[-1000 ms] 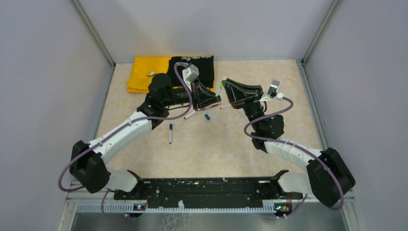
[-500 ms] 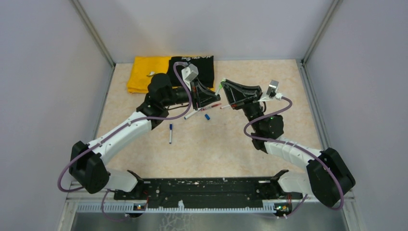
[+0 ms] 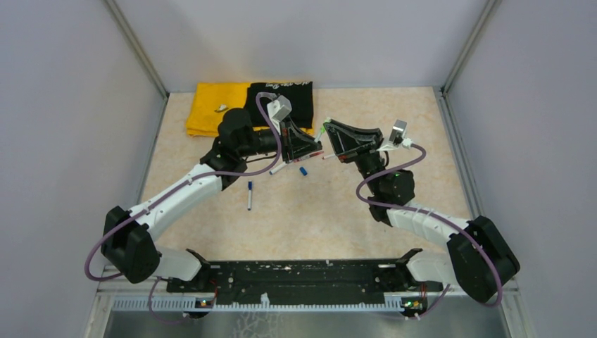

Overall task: Insert the pens into the pen caps
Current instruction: Insert the pen cap onto the pen.

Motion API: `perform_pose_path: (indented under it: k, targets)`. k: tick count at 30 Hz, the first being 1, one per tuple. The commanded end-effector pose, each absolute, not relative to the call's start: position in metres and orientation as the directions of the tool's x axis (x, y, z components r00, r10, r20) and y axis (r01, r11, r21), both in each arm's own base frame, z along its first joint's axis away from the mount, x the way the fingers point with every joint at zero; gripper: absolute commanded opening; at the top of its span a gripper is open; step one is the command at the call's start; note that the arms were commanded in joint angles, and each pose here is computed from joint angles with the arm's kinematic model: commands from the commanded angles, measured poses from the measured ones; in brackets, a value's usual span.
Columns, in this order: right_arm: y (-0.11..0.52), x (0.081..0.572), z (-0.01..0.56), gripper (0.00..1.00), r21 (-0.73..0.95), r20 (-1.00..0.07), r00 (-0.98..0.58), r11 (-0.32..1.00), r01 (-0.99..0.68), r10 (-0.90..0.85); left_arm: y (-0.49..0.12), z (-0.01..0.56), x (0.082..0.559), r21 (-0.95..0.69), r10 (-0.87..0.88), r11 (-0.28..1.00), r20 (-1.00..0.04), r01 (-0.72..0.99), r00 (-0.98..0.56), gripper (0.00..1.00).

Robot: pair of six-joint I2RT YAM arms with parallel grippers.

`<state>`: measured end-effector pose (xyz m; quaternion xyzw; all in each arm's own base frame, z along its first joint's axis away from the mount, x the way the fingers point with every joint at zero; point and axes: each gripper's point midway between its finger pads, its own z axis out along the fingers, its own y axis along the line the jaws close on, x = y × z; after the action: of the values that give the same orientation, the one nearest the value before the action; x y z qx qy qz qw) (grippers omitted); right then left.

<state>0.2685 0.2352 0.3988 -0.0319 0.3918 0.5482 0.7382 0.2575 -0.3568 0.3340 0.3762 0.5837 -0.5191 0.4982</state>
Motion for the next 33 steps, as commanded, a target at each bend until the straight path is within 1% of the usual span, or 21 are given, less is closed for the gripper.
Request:
perform_pose_path:
  k: [1,4,13,18,24,33]
  targets:
    - [0.242,0.269,0.388,0.04,0.384,-0.637,0.063,0.387,-0.838,0.769,-0.355,0.363,0.248,-0.150,-0.132,0.148,-0.982,0.977,-0.131,0.00]
    - [0.241,0.270,0.395,0.00,0.382,-0.622,0.073,0.383,-0.841,0.780,-0.355,0.362,0.249,-0.154,-0.131,0.149,-0.982,0.977,-0.135,0.00]
    - [0.236,0.267,0.439,0.00,0.330,-0.577,0.140,0.386,-0.862,0.804,-0.356,0.360,0.249,-0.159,-0.126,0.141,-0.982,0.977,-0.142,0.00]
    - [0.231,0.267,0.451,0.00,0.313,-0.568,0.179,0.412,-0.856,0.803,-0.357,0.360,0.249,-0.158,-0.126,0.141,-0.982,0.977,-0.140,0.00]
    - [0.229,0.270,0.447,0.00,0.310,-0.593,0.202,0.453,-0.836,0.780,-0.357,0.359,0.250,-0.159,-0.124,0.144,-0.982,0.977,-0.142,0.00]
    - [0.225,0.269,0.440,0.00,0.321,-0.597,0.203,0.463,-0.826,0.776,-0.356,0.360,0.250,-0.157,-0.125,0.149,-0.982,0.976,-0.139,0.00]
